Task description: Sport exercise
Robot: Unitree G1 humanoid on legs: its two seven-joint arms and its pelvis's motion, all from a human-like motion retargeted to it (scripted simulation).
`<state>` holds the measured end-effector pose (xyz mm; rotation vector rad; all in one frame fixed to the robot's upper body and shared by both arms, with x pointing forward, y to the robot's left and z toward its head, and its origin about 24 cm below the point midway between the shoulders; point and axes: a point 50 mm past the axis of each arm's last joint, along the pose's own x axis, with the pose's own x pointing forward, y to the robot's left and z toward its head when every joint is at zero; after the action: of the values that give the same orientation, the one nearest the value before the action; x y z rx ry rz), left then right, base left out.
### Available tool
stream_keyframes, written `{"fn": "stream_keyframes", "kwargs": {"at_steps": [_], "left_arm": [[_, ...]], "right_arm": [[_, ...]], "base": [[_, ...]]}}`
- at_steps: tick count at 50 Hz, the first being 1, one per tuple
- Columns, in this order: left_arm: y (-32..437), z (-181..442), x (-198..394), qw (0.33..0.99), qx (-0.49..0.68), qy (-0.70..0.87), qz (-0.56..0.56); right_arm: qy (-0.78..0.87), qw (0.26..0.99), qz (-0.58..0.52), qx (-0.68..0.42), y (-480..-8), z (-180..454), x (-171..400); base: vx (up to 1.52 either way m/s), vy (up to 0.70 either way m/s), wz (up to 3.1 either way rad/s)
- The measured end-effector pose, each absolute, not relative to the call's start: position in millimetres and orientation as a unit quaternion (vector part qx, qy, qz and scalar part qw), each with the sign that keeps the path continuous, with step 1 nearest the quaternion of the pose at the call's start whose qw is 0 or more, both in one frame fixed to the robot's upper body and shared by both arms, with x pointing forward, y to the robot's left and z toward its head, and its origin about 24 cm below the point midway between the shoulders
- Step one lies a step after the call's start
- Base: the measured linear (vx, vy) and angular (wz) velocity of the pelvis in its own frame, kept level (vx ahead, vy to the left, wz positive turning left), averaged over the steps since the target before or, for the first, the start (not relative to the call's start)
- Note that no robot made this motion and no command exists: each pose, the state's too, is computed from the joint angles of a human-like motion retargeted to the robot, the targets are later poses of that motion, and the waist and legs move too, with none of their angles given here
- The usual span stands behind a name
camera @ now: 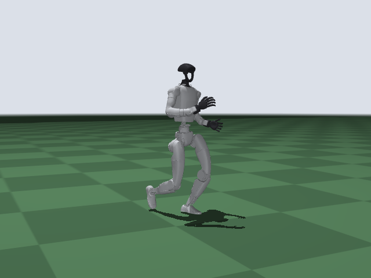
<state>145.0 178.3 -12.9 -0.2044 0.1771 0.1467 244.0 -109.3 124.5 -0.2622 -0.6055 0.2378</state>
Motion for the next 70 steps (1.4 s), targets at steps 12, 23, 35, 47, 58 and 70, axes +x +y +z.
{"fn": "stream_keyframes", "kwargs": {"at_steps": [12,23,35,47,58,70], "left_arm": [[115.6,136.0,267.8,0.953,-0.13,-0.275,0.006],[124.6,60.3,226.2,0.989,-0.069,-0.124,-0.051],[198.0,-30.8,120.4,0.988,-0.006,0.146,0.043],[197.5,-18.1,131.8,0.993,0.011,0.104,0.052],[138.6,73.8,255.2,0.988,-0.015,-0.153,0.026],[119.3,75.9,229.8,0.982,-0.077,-0.161,-0.054]], "right_arm": [[0.101,0.968,0.013,-0.231,-213.9,-30.8,137.9],[-0.021,0.978,-0.017,-0.205,-210.5,22.1,155.6],[-0.341,0.924,0.035,-0.168,-128.1,141.1,257.9],[-0.234,0.944,0.13,-0.195,-109.0,83.3,238.0],[0.032,0.965,0.047,-0.255,-190.0,-17.7,171.7],[0.06,0.965,-0.033,-0.254,-232.4,-0.2,129.9]], "base": [[0.02,0.01,0.3],[0.01,-0.04,-0.13],[0.0,-0.01,0.13],[0.0,0.04,0.64],[-0.01,0.01,0.12],[0.02,-0.05,-0.07]]}}
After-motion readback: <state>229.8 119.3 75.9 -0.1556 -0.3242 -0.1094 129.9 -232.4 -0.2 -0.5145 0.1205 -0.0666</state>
